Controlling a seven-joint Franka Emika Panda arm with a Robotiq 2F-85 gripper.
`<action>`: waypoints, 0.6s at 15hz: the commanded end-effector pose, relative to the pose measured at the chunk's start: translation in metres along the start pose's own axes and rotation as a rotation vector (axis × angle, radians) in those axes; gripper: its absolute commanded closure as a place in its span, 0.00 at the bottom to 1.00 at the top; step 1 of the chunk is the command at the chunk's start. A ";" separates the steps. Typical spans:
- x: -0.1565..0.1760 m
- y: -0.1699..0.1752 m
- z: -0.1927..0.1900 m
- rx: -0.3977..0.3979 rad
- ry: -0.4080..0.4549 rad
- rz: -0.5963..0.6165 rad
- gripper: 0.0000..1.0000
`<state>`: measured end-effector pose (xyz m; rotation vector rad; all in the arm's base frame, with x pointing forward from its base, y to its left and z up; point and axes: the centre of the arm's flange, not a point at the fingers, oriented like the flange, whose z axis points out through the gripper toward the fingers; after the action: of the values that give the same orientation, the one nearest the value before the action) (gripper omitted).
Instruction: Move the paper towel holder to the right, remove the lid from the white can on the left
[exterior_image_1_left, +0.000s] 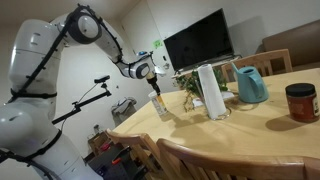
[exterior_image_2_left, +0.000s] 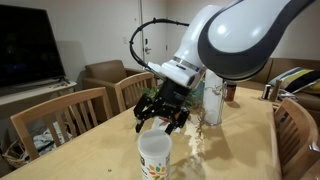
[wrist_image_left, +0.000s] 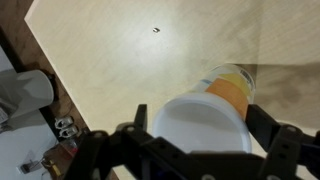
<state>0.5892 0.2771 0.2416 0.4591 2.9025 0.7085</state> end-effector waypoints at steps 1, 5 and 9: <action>0.005 0.001 -0.013 -0.018 -0.019 -0.029 0.00; 0.008 0.002 -0.015 -0.023 -0.022 -0.031 0.00; 0.010 0.001 -0.019 -0.030 -0.025 -0.028 0.00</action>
<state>0.5876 0.2808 0.2465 0.4514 2.8996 0.7247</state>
